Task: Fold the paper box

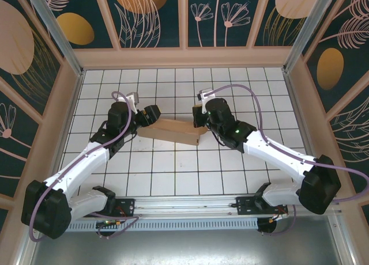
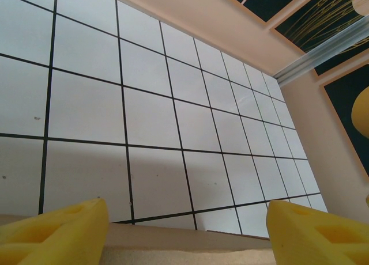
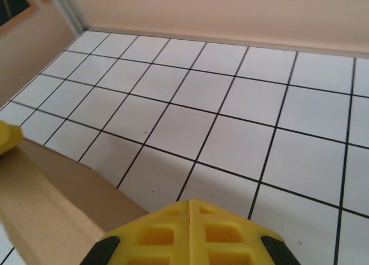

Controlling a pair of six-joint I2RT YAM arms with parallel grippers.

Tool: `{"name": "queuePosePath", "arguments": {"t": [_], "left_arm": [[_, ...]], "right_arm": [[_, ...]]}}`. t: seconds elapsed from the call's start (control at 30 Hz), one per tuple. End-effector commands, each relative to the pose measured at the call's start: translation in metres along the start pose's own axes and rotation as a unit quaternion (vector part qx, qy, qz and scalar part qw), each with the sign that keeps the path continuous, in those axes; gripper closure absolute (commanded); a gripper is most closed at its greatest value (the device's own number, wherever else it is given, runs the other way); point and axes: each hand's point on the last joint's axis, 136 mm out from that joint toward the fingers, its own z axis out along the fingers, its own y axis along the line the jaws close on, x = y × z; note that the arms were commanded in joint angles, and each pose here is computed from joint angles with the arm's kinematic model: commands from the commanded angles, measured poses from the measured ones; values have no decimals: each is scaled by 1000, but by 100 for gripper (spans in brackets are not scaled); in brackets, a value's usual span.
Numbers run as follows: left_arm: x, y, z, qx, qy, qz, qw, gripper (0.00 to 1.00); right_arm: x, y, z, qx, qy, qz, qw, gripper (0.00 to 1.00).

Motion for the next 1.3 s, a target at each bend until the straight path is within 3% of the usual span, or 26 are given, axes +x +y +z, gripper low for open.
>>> {"name": "queuePosePath", "arguments": {"t": [0.0,0.2,0.4,0.63,1.03,1.27], "left_arm": [[51,37,2,-57,88,-25,994,28],[52,39,3,-61,88,-24,994,28],[53,40,4,-61,88,-25,994,28],[53,39,3,-60,89,-27,994,28],[60,35,-7,-34,76,-84,993,28],[67,49,-7,-57,73,-105,990,28]], "right_arm": [[10,-12,2,23,8,47,999,100],[17,0,11,-13,25,52,998,100],[61,-14,43,39,112,57,991,100],[99,-29,53,67,154,42,985,100],[75,-38,57,97,107,-36,989,100],[78,-37,75,100,110,-61,987,100]]}}
